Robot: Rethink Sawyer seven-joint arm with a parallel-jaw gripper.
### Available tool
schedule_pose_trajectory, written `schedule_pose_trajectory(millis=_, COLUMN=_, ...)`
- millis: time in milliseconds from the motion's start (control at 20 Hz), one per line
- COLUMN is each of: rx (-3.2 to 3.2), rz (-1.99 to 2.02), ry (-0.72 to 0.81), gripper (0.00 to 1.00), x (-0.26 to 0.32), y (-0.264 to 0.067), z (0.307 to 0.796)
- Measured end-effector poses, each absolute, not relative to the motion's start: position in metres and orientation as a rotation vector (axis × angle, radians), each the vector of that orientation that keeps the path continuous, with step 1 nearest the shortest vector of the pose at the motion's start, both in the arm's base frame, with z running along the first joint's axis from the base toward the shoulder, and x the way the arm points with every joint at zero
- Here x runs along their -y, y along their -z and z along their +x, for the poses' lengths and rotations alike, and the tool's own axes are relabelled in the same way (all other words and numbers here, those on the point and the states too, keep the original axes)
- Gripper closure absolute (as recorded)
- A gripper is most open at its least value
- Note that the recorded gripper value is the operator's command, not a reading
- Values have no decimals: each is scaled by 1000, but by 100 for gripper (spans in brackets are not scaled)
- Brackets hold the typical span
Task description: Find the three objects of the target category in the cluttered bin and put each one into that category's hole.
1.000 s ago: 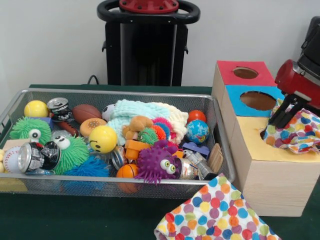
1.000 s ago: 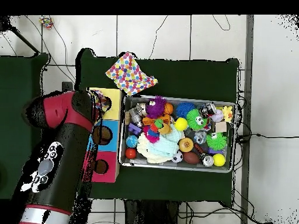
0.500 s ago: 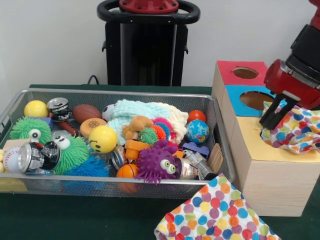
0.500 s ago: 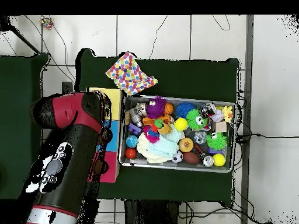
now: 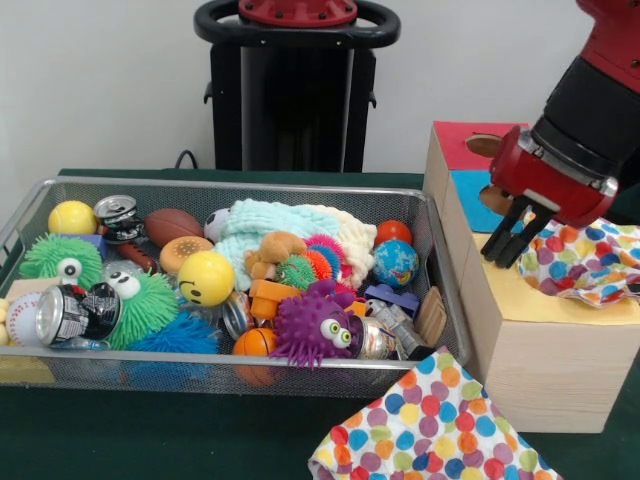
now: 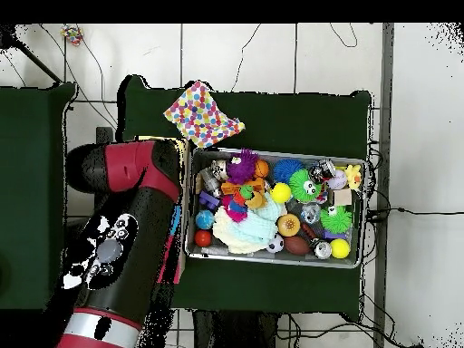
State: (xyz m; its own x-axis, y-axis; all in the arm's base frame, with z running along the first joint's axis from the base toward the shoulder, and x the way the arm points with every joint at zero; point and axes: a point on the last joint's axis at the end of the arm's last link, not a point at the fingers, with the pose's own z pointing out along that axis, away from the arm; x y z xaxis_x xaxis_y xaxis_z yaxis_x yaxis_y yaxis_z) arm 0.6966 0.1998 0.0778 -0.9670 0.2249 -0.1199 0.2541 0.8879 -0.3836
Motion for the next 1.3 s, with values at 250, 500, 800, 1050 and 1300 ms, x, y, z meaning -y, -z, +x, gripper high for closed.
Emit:
schedule_pose_trajectory(millis=250, rx=-2967, rz=336, ry=683, gripper=100, x=-208, y=-76, z=699)
schedule_pose_trajectory(millis=500, rx=-2951, rz=303, ry=777, gripper=100, x=-219, y=-74, z=700)
schedule_pose_trajectory(millis=800, rx=-2938, rz=275, ry=798, gripper=100, x=-231, y=-72, z=701)
schedule_pose_trajectory(millis=1050, rx=-2946, rz=292, ry=793, gripper=100, x=-228, y=-75, z=698)
schedule_pose_trajectory(millis=1300, rx=-2956, rz=312, ry=778, gripper=100, x=-227, y=-79, z=694)
